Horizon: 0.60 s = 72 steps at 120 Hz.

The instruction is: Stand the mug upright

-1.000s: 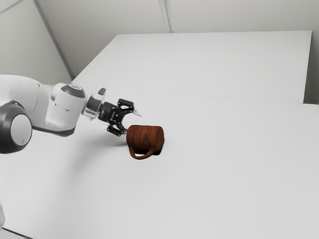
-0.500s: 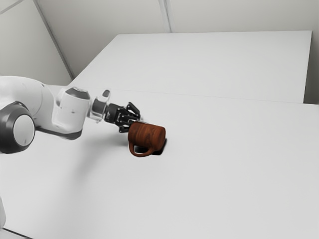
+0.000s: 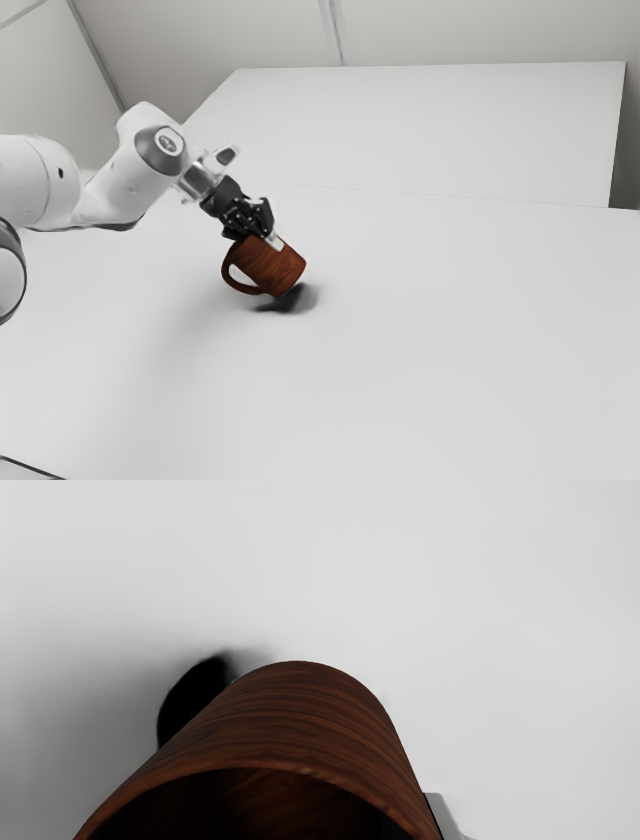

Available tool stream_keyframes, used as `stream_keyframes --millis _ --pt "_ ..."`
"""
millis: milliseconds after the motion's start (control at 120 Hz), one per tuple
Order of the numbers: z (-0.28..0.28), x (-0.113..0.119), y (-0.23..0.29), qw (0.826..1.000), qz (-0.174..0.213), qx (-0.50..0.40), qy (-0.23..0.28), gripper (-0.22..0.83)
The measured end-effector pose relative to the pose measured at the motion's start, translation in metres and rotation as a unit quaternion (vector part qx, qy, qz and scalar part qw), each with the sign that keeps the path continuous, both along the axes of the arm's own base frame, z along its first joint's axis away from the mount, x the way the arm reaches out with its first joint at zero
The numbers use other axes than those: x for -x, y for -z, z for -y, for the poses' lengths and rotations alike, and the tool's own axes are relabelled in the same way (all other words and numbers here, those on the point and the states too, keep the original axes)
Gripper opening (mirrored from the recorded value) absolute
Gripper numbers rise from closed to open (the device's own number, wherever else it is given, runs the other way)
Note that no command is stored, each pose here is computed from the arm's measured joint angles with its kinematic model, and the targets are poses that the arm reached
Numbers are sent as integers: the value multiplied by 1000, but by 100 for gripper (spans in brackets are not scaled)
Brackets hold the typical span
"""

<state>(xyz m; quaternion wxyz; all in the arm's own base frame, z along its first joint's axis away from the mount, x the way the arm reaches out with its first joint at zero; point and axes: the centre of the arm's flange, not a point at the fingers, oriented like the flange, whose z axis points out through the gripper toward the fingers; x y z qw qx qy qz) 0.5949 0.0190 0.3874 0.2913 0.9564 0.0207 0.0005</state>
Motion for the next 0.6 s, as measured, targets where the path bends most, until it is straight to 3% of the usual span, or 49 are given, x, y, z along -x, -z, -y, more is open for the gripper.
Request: stream_keyframes --millis 108,233,408,600 --pt "10 28 -9 993 5 -104 52 -15" --pt "15 52 -6 980 24 -182 73 -16" --pt "23 54 1 966 71 -239 73 -16" --pt "34 58 15 961 89 -255 64 -16"
